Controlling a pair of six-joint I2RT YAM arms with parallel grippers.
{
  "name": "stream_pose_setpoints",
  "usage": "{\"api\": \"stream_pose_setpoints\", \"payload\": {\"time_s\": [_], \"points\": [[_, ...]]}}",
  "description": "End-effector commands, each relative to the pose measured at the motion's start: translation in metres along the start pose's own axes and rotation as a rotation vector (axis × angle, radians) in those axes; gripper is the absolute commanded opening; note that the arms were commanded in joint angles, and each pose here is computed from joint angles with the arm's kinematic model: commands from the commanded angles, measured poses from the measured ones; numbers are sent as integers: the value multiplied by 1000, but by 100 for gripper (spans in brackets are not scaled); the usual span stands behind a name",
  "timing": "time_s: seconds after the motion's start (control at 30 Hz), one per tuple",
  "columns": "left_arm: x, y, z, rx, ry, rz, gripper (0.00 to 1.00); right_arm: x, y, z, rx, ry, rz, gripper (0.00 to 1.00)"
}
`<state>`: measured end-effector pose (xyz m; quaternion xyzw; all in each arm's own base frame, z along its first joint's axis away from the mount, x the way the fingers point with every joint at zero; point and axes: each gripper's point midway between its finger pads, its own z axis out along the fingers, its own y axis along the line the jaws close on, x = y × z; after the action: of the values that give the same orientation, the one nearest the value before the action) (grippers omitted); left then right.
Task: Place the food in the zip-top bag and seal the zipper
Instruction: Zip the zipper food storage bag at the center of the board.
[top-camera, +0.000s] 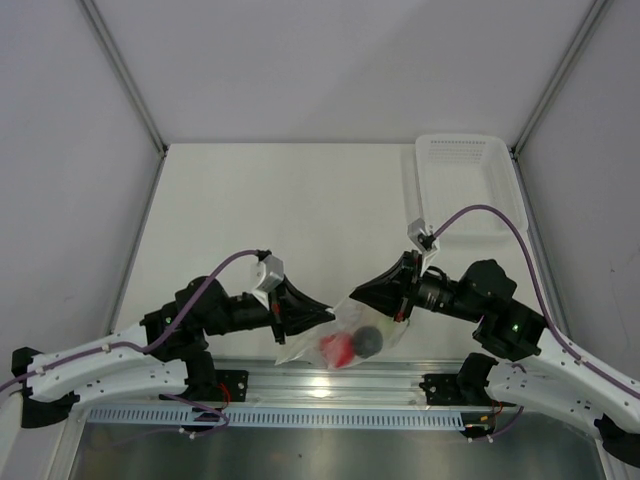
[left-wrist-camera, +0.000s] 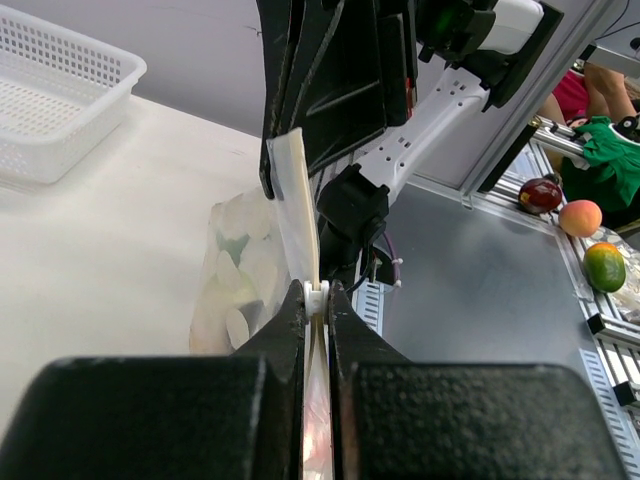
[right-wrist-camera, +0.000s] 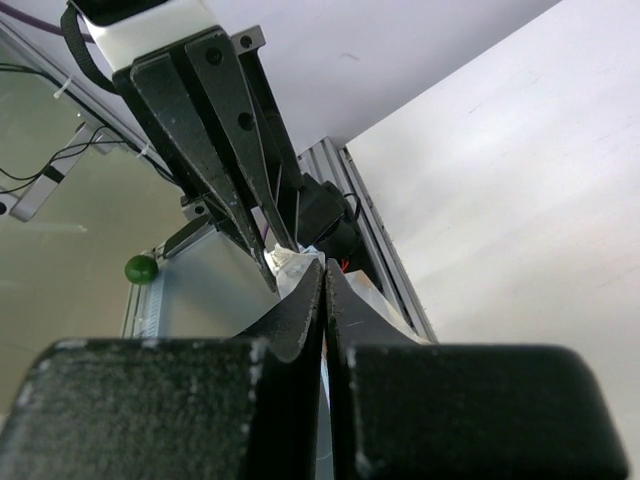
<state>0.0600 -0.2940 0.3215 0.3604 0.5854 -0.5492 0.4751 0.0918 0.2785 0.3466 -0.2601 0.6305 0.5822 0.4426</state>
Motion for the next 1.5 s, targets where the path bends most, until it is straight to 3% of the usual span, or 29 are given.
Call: {"api": "stream_pose_setpoints", "payload": {"time_s": [0.0, 0.67, 0.7, 0.83, 0.93, 0.97, 1.03, 1.07, 1.13, 1.23, 1.33, 1.47], "points": [[16, -3, -6, 16, 49, -36, 1, -32, -2, -5, 36, -126, -22, 0], [38, 3, -23, -16, 76, -89, 1, -44, -37, -26, 209, -134, -49, 0], [39, 2, -23, -15, 78, -91, 1, -42, -34, -24, 180, -120, -56, 0], [38, 2, -23, -17, 87, -94, 0, -4, -6, -11, -56, 148, -35, 0], [40, 2, -22, -23, 123, -94, 0, 4, -11, -9, -46, 236, -54, 25], [37, 1, -22, -20, 124, -91, 1, 3, -10, -11, -40, 239, -74, 42], [42, 2, -20, -25, 157, -96, 1, -5, -7, -16, -37, 244, -140, 63], [39, 0, -20, -21, 157, -94, 1, -6, -4, -17, -50, 258, -154, 66], [41, 0, -19, -16, 174, -91, 1, 0, 3, -18, -103, 338, -171, 66], [43, -1, -19, -14, 193, -84, 1, 21, 5, -19, -168, 470, -151, 58], [43, -1, -20, -15, 204, -80, 1, 30, 15, -23, -242, 521, -139, 41], [44, -3, -21, 0, 215, -75, 1, 39, 9, -20, -228, 543, -134, 41]]}}
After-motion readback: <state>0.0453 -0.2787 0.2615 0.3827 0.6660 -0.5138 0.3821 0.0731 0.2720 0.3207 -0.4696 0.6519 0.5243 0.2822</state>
